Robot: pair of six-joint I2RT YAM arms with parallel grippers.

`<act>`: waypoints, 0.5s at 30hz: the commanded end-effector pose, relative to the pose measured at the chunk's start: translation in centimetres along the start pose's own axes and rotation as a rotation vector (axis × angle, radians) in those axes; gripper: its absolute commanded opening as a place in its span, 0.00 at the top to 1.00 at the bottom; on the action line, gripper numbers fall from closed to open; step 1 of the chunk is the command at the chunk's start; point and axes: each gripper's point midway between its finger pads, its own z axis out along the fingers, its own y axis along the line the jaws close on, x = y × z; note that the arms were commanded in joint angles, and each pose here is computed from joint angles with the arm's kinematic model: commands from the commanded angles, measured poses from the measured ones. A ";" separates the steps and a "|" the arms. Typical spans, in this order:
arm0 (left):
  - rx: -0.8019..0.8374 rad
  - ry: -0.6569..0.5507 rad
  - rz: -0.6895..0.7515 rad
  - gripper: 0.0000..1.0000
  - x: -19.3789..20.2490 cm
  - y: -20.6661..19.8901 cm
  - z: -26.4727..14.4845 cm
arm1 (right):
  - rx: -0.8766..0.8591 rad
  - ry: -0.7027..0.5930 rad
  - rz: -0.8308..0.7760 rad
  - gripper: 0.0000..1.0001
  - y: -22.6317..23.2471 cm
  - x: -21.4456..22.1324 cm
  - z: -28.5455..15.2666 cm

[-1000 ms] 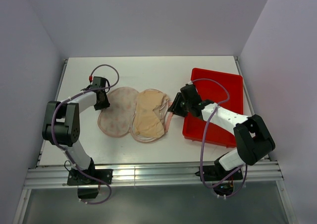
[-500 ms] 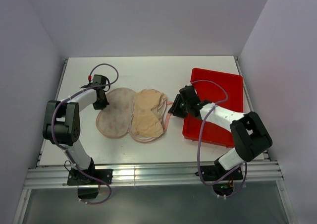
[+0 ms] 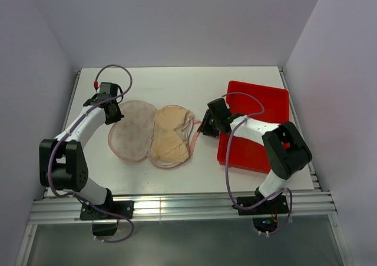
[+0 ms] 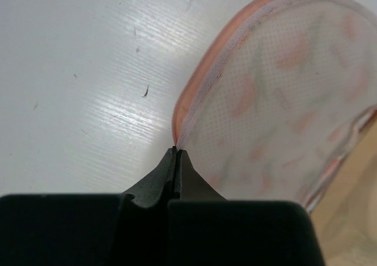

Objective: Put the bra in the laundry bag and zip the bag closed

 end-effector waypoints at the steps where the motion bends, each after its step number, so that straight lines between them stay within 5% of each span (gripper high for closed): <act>1: 0.098 -0.086 -0.059 1.00 -3.1 -1.3 -3.4 | -0.015 -0.030 -0.020 0.60 1.7 -1.1 0.6; 15: 0.409 -0.156 -0.088 1.00 -4.7 -9.1 -11.5 | -0.017 0.015 -0.069 0.62 5.4 0.8 3.0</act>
